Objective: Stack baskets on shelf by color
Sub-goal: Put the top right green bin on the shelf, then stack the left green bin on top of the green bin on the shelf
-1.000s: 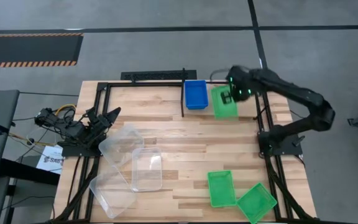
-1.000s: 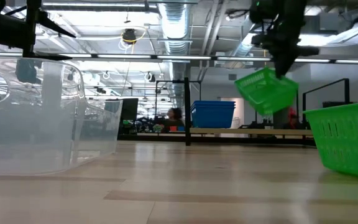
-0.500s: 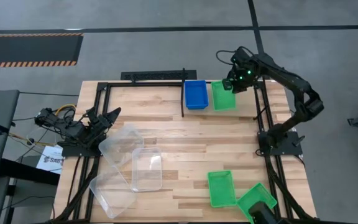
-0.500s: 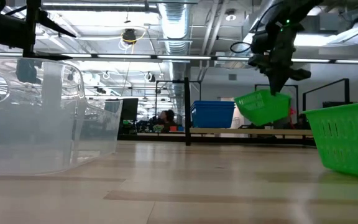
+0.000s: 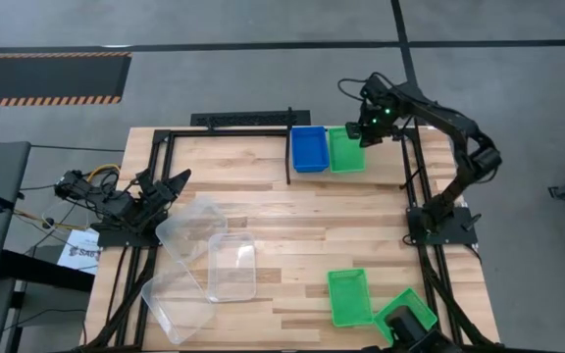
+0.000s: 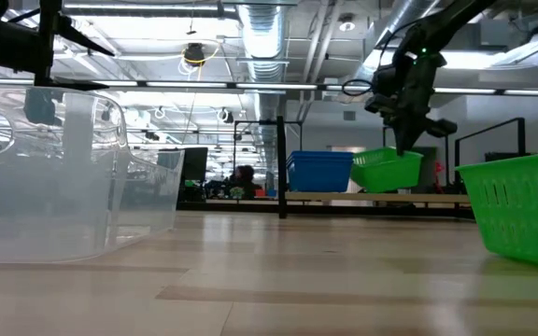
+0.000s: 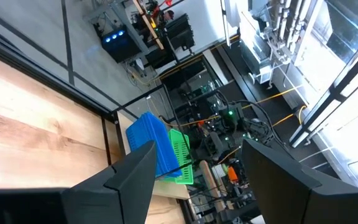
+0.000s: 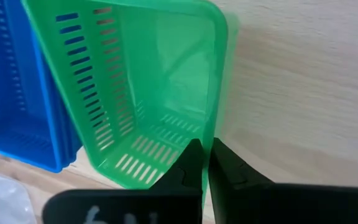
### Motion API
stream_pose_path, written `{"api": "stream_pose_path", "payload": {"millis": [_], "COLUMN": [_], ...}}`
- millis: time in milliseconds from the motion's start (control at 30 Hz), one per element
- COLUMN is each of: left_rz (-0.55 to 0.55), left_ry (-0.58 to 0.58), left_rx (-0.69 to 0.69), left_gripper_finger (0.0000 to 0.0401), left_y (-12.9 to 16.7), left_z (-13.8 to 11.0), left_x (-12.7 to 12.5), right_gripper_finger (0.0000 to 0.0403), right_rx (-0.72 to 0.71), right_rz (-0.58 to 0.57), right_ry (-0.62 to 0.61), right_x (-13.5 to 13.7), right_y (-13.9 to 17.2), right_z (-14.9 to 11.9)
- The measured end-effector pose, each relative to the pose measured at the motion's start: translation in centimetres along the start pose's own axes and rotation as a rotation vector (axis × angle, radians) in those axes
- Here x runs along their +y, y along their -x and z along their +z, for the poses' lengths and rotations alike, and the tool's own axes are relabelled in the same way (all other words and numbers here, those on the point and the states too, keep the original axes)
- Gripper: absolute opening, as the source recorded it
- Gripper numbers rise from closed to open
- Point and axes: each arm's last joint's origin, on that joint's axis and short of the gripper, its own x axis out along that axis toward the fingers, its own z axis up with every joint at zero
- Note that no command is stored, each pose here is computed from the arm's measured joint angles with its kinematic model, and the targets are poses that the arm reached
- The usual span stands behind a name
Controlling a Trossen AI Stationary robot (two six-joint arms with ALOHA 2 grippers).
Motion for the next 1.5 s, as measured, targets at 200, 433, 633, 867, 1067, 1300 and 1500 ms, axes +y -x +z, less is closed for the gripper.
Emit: {"api": "stream_pose_path", "payload": {"millis": [200,433,633,867,1067,1300,1500], "left_rz": [0.000,0.000,0.000,0.000,0.000,0.000,0.000], "left_ry": [0.000,0.000,0.000,0.001,0.001,0.014,0.018], "left_rx": [-0.001,-0.001,-0.001,-0.001,-0.001,0.000,0.000], "left_gripper_finger": [0.0224,0.0224,0.0224,0.0224,0.0224,0.0224,0.0224], "left_y": [0.0,0.0,0.0,0.0,0.0,0.0,0.0], "left_z": [0.0,0.0,0.0,0.0,0.0,0.0,0.0], "left_x": [0.0,0.0,0.0,0.0,0.0,0.0,0.0], "right_gripper_finger": [0.0018,0.0025,0.0034,0.0075,0.0127,0.0162,0.0173], "right_rx": [-0.005,-0.023,-0.029,-0.036,-0.032,-0.043,-0.015], "right_rz": [0.027,0.056,0.052,0.042,0.040,0.047,0.034], "right_ry": [-0.014,-0.029,-0.013,-0.003,-0.003,0.002,0.102], "right_x": [0.3,0.5,0.5,0.5,0.5,0.4,1.8], "right_y": [-0.4,-0.4,-0.4,-0.4,-0.4,1.5,5.1], "right_z": [0.3,0.5,0.5,0.6,0.5,-0.8,-6.3]}}
